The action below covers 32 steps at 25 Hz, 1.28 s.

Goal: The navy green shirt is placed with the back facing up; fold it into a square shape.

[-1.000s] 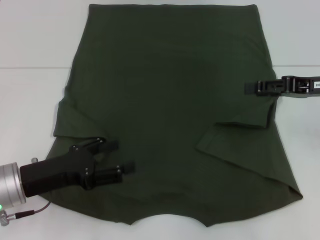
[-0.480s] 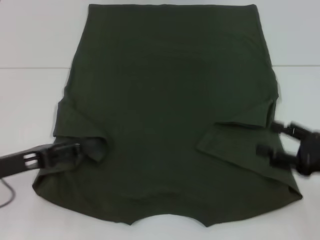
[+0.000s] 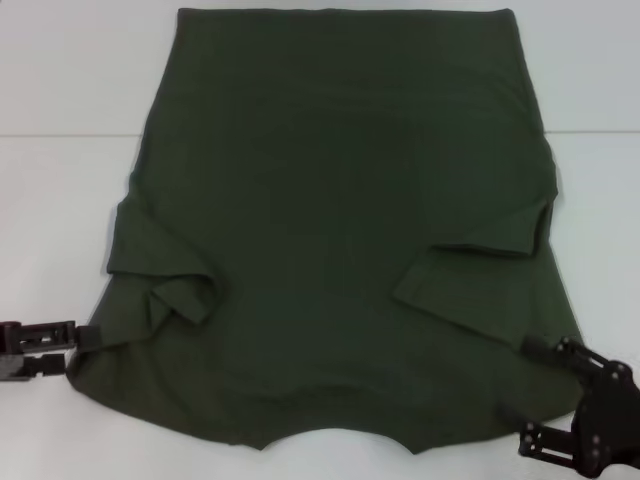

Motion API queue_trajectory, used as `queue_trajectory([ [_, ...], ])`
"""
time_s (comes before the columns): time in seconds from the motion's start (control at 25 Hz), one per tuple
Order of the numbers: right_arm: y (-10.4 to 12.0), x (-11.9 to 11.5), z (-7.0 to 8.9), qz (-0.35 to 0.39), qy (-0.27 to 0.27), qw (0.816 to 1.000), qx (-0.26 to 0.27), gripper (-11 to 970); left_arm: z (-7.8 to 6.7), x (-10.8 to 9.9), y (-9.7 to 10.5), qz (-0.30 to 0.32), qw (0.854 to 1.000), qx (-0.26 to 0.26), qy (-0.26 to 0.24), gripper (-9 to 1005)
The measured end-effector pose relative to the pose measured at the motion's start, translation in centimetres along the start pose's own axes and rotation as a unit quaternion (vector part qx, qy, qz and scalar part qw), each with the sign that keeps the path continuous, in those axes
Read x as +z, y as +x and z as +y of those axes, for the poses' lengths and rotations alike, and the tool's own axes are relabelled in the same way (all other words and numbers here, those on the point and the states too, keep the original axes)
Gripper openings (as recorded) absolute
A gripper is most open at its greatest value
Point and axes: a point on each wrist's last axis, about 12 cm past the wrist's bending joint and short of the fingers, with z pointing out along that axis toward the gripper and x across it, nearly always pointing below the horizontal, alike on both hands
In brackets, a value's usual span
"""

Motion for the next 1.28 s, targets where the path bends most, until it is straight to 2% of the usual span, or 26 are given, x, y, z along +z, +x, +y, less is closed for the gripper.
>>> queue_trajectory([
  [0.12, 0.2, 0.1, 0.2, 0.006, -0.005, 1.000, 0.001, 925, 0.3, 0.4, -0.4, 0.009, 1.000, -0.013, -0.026, 938],
  [0.16, 0.3, 0.2, 0.2, 0.008, -0.007, 1.000, 0.000, 925, 0.4, 1.1, -0.8, 0.015, 0.999, -0.017, -0.049, 938],
  [0.36, 0.6, -0.1, 0.4, 0.024, -0.018, 0.999, -0.023, 925, 0.6, 2.0, -1.5, 0.019, 0.996, -0.033, -0.081, 938],
  [0.52, 1.0, -0.2, 0.6, 0.033, -0.018, 0.998, -0.047, 925, 0.6, 2.3, -1.8, 0.015, 0.995, -0.044, -0.093, 938],
  [1.28, 1.2, 0.1, 0.5, 0.040, -0.017, 0.998, -0.050, 926, 0.8, 4.0, -2.0, 0.025, 0.993, -0.059, -0.101, 914],
])
